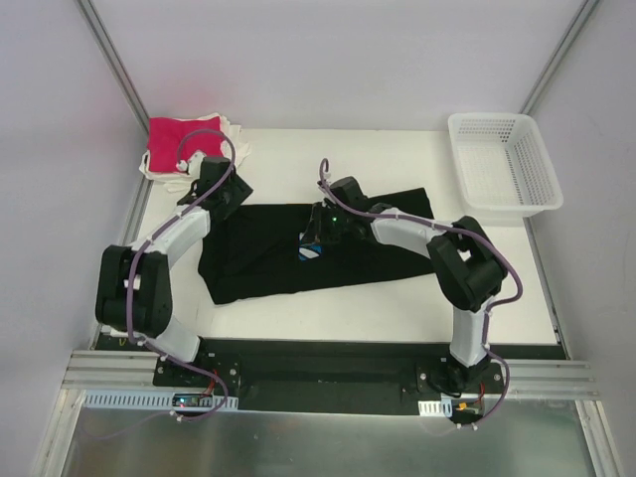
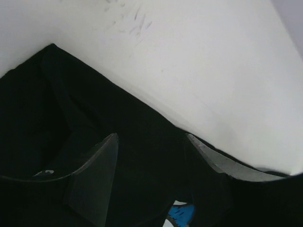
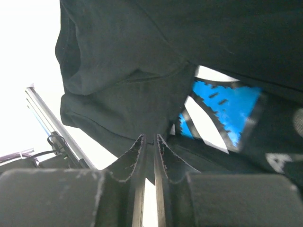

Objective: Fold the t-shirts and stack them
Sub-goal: Fold the other side of the tshirt into a rectangle

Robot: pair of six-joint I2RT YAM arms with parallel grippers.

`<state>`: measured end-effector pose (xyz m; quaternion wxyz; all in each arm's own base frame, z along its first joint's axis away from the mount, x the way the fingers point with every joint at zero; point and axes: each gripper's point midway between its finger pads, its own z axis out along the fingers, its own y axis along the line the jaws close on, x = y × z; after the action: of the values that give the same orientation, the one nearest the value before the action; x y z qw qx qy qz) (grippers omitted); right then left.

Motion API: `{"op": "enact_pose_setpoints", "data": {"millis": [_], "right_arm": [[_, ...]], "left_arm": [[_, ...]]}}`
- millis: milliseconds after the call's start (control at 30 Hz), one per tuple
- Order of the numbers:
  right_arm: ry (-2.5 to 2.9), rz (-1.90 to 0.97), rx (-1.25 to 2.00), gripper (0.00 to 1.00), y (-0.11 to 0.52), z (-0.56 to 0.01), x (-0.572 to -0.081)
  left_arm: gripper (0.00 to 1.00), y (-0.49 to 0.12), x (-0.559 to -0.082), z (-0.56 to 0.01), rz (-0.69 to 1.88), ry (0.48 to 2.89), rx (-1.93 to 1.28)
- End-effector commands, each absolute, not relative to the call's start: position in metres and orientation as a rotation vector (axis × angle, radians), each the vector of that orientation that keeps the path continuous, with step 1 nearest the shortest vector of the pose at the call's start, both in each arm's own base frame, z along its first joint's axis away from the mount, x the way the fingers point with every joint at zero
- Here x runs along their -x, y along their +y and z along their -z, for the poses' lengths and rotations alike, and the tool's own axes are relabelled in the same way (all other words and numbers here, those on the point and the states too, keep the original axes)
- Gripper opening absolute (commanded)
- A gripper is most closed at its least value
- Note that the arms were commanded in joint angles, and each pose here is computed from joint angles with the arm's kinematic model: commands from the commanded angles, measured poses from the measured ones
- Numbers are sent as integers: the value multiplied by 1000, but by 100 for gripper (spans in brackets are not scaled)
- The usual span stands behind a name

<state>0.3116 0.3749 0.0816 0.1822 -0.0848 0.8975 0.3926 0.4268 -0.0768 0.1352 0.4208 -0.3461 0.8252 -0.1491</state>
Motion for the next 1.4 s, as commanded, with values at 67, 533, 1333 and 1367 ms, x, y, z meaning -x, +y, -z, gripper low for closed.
{"op": "enact_pose_setpoints", "data": {"millis": [67, 533, 1333, 1367], "right_arm": [[2501, -1187, 339, 14, 420, -97, -309], [2594, -1181, 356, 25, 440, -64, -296], [2600, -1124, 356, 34, 462, -44, -325], [2600, -1123, 348, 34, 460, -43, -328]], "left_arm": [[53, -97, -440, -117, 431, 2171, 773], [43, -96, -448, -118, 413, 2161, 737], [41, -94, -450, -112, 386, 2174, 716], [40, -94, -450, -111, 384, 2177, 717]]}}
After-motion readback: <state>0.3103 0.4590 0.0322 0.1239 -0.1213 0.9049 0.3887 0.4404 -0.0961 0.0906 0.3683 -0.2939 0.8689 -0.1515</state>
